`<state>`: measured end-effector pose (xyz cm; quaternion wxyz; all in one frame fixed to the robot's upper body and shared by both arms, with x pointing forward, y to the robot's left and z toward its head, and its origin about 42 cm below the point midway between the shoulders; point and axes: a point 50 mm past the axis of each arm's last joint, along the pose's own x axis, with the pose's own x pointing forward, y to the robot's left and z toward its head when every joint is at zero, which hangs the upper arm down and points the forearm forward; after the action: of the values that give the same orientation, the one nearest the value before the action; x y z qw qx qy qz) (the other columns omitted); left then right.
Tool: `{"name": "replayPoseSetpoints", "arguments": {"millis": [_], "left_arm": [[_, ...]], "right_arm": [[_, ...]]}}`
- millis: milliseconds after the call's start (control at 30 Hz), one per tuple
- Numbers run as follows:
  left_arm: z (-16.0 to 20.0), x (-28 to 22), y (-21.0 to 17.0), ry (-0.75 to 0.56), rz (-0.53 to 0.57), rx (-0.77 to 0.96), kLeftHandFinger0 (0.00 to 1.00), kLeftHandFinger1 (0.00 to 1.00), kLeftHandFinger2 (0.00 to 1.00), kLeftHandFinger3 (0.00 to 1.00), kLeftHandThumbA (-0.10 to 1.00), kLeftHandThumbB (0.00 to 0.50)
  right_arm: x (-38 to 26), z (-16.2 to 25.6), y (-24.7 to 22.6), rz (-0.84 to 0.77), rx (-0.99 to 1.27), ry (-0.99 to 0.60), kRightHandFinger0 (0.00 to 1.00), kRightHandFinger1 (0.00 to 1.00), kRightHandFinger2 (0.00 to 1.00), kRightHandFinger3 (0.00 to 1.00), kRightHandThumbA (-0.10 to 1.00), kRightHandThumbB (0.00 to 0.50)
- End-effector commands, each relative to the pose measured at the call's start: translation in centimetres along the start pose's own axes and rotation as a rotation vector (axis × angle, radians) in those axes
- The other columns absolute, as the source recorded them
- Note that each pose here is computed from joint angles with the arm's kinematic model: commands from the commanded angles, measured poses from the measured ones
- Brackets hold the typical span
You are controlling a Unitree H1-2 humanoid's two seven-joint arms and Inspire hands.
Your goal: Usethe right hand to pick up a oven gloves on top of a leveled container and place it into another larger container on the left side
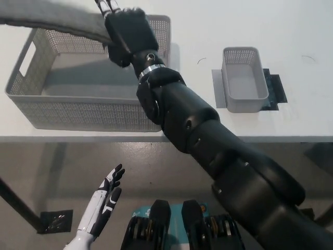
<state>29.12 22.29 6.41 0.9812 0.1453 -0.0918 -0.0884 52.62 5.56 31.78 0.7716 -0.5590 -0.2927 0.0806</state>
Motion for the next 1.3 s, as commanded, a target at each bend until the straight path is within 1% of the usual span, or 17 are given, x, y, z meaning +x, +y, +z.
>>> {"name": "replayPoseSetpoints", "arguments": {"millis": [0, 67, 133, 233, 367, 467, 500, 533, 567, 600, 667, 833, 933, 1033, 1100, 1200, 1267], "left_arm": [[1.1, 0.5, 0.9, -0.049, -0.005, 0.029, 1.00, 1.00, 1.00, 1.00, 1.00, 0.246], [1.0, 0.4, 0.9, -0.048, -0.003, 0.024, 1.00, 1.00, 1.00, 1.00, 1.00, 0.246], [1.0, 0.5, 0.8, -0.046, -0.003, 0.017, 1.00, 1.00, 1.00, 1.00, 1.00, 0.250], [1.0, 0.5, 0.8, -0.051, -0.007, 0.026, 1.00, 1.00, 1.00, 1.00, 1.00, 0.240], [0.9, 0.7, 0.6, -0.054, -0.015, 0.024, 1.00, 1.00, 1.00, 1.00, 1.00, 0.246], [0.8, 0.6, 0.7, -0.065, -0.020, 0.035, 1.00, 1.00, 1.00, 1.00, 1.00, 0.220], [0.8, 0.5, 0.8, -0.061, -0.019, 0.032, 1.00, 1.00, 1.00, 1.00, 1.00, 0.228], [0.8, 0.5, 0.8, -0.060, -0.019, 0.032, 1.00, 1.00, 1.00, 1.00, 1.00, 0.229], [0.9, 0.6, 0.8, -0.059, -0.019, 0.033, 1.00, 1.00, 1.00, 1.00, 1.00, 0.235], [0.9, 0.5, 0.8, -0.056, -0.019, 0.035, 1.00, 1.00, 1.00, 1.00, 1.00, 0.237], [0.8, 0.4, 0.8, -0.053, -0.019, 0.036, 1.00, 1.00, 1.00, 1.00, 1.00, 0.235], [0.8, 0.3, 0.7, -0.045, -0.022, 0.038, 1.00, 1.00, 1.00, 1.00, 1.00, 0.222], [0.8, 0.3, 0.6, -0.049, -0.024, 0.038, 1.00, 1.00, 1.00, 1.00, 1.00, 0.219], [0.7, 0.4, 0.5, -0.047, -0.026, 0.042, 1.00, 1.00, 1.00, 1.00, 1.00, 0.208], [0.6, 0.3, 0.6, -0.044, -0.026, 0.041, 1.00, 1.00, 1.00, 1.00, 1.00, 0.204], [0.4, 0.0, 0.5, -0.035, -0.023, 0.040, 1.00, 1.00, 1.00, 1.00, 1.00, 0.203], [0.3, -0.1, 0.2, -0.035, -0.022, 0.029, 1.00, 1.00, 1.00, 1.00, 1.00, 0.204]], "right_arm": [[3.4, 0.9, -4.8, 0.202, 0.176, 0.047, 1.00, 1.00, 1.00, 1.00, 0.73, 0.489], [4.0, 0.5, -6.6, 0.260, 0.328, 0.004, 1.00, 1.00, 1.00, 1.00, 0.76, 0.486], [4.1, 0.3, -7.6, 0.270, 0.371, -0.026, 1.00, 1.00, 1.00, 1.00, 0.78, 0.489], [4.1, 0.3, -10.5, 0.204, 0.477, -0.132, 1.00, 1.00, 1.00, 1.00, 0.87, 0.500], [2.6, 0.4, -17.1, 0.030, 0.799, -0.323, 1.00, 1.00, 1.00, 1.00, 0.99, 0.464], [0.3, 0.6, -22.2, -0.162, 1.018, -0.436, 1.00, 1.00, 1.00, 1.00, 1.00, 0.471], [-1.1, 0.5, -25.2, -0.234, 1.137, -0.507, 1.00, 1.00, 1.00, 1.00, 1.00, 0.439], [-1.9, 0.4, -26.6, -0.279, 1.195, -0.538, 1.00, 1.00, 1.00, 1.00, 1.00, 0.435], [-2.6, 0.2, -27.7, -0.305, 1.187, -0.568, 1.00, 1.00, 1.00, 1.00, 1.00, 0.419], [-3.6, -0.1, -29.4, -0.344, 1.181, -0.615, 1.00, 1.00, 1.00, 1.00, 1.00, 0.427], [-6.6, -1.3, -33.5, -0.481, 1.235, -0.679, 1.00, 1.00, 1.00, 1.00, 1.00, 0.477], [-13.3, -5.4, -38.7, -0.741, 1.165, -0.751, 1.00, 1.00, 1.00, 1.00, 1.00, 0.490], [-16.7, -7.7, -39.6, -0.830, 1.110, -0.757, 1.00, 1.00, 1.00, 1.00, 1.00, 0.415], [-20.0, -10.0, -39.1, -0.855, 1.086, -0.725, 1.00, 1.00, 1.00, 1.00, 1.00, 0.427], [-22.0, -11.1, -37.8, -0.863, 1.015, -0.657, 1.00, 1.00, 1.00, 1.00, 1.00, 0.400], [-25.2, -12.8, -33.7, -0.779, 0.983, -0.559, 1.00, 1.00, 1.00, 1.00, 1.00, 0.347], [-27.0, -13.3, -31.1, -0.732, 0.985, -0.510, 1.00, 1.00, 1.00, 1.00, 1.00, 0.337]]}}
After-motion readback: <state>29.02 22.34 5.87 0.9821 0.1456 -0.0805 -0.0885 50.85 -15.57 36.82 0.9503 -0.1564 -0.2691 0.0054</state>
